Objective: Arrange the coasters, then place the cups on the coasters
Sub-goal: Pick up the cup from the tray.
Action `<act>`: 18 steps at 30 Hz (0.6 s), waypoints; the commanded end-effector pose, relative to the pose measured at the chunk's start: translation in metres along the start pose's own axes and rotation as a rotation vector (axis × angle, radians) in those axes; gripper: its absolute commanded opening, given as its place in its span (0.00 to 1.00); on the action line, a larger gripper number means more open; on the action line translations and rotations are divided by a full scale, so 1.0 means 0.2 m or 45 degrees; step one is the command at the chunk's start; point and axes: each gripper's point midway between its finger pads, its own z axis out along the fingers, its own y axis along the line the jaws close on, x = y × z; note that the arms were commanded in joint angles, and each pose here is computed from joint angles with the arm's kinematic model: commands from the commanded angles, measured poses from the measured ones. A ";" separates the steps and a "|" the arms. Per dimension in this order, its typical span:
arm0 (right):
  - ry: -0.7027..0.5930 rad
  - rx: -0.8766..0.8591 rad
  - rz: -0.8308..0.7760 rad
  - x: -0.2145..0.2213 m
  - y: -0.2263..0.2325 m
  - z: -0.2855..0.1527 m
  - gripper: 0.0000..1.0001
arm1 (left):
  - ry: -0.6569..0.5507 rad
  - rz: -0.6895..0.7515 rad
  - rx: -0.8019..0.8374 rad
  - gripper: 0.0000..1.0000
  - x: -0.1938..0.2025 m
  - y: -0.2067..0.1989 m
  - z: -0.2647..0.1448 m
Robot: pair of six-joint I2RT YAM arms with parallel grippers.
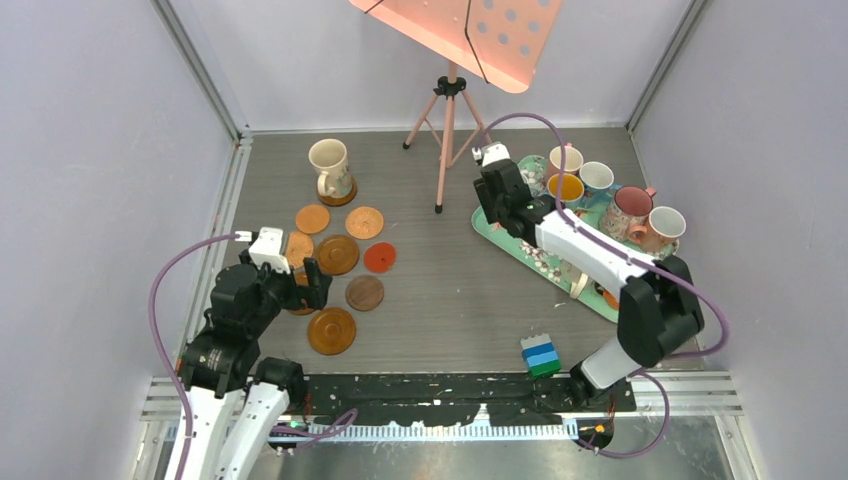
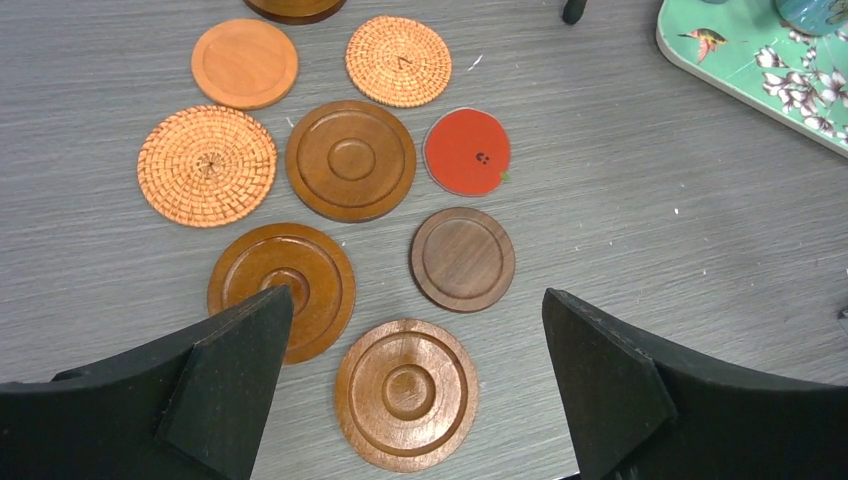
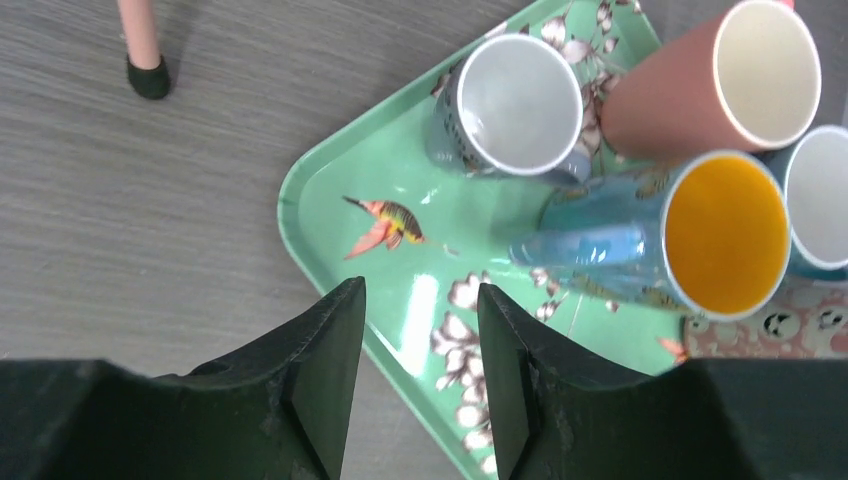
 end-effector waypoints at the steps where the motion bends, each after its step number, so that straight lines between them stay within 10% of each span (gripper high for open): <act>1: -0.113 0.025 -0.097 -0.21 -0.03 0.09 0.53 | -0.066 0.003 0.007 0.99 -0.07 -0.01 0.01; 18: 0.056 0.130 -0.264 -0.12 -0.07 0.42 0.54 | -0.038 0.029 0.004 0.99 -0.03 -0.01 0.02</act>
